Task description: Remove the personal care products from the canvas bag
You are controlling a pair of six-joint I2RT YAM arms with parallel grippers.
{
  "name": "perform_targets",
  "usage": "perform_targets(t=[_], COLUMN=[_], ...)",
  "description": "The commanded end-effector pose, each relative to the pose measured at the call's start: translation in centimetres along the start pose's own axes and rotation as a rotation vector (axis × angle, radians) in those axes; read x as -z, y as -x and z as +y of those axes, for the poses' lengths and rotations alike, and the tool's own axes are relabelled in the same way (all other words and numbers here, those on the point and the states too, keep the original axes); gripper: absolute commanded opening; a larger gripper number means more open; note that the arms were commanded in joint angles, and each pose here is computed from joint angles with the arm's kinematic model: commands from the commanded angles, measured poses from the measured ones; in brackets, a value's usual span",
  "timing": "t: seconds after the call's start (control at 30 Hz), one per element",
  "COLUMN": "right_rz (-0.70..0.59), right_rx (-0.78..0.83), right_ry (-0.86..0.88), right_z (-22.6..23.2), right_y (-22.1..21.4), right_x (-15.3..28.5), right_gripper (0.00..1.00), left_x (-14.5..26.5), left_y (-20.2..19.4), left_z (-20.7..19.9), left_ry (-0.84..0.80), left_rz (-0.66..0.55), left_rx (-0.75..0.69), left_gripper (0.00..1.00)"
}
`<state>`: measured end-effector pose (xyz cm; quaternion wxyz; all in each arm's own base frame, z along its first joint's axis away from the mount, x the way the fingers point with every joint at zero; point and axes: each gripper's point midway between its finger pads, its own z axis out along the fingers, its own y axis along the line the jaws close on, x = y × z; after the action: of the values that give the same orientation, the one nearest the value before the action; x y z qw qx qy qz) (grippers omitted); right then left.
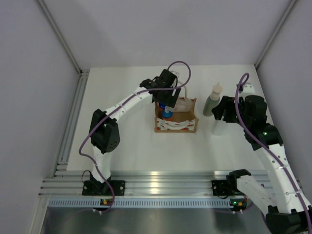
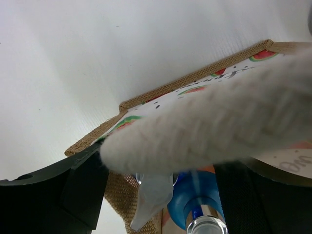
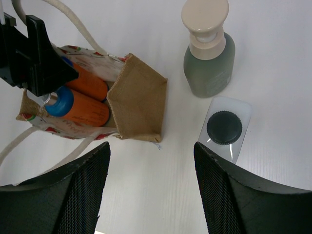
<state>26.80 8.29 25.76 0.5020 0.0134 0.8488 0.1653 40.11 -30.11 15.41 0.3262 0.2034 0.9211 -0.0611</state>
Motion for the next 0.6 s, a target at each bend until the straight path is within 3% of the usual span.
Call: perform_targets(t=[0.0,0.2,0.57], right_rz=[-0.01,-0.013,-0.013], right_rx=[0.016,0.014,0.016], right_ry=[0.014,0.016,0.027], right_z=[0.34,0.38,0.56], right_y=[0.08,-0.04,-0.07], right_x=[0.19,0.2,0.27], right_gripper=[0.67,0.67,0.67], left_x=[2.2,1.27,1.99], left_y=[2.41,1.75,2.17], left_z=[1.19,1.77,1.49], left_ry=[0.046,0.092,0.091], left_rz=[-0.064,-0.026,-0.032], left_rx=[0.003,0.023,0.093], left_gripper=[0.85,0.83,0.66])
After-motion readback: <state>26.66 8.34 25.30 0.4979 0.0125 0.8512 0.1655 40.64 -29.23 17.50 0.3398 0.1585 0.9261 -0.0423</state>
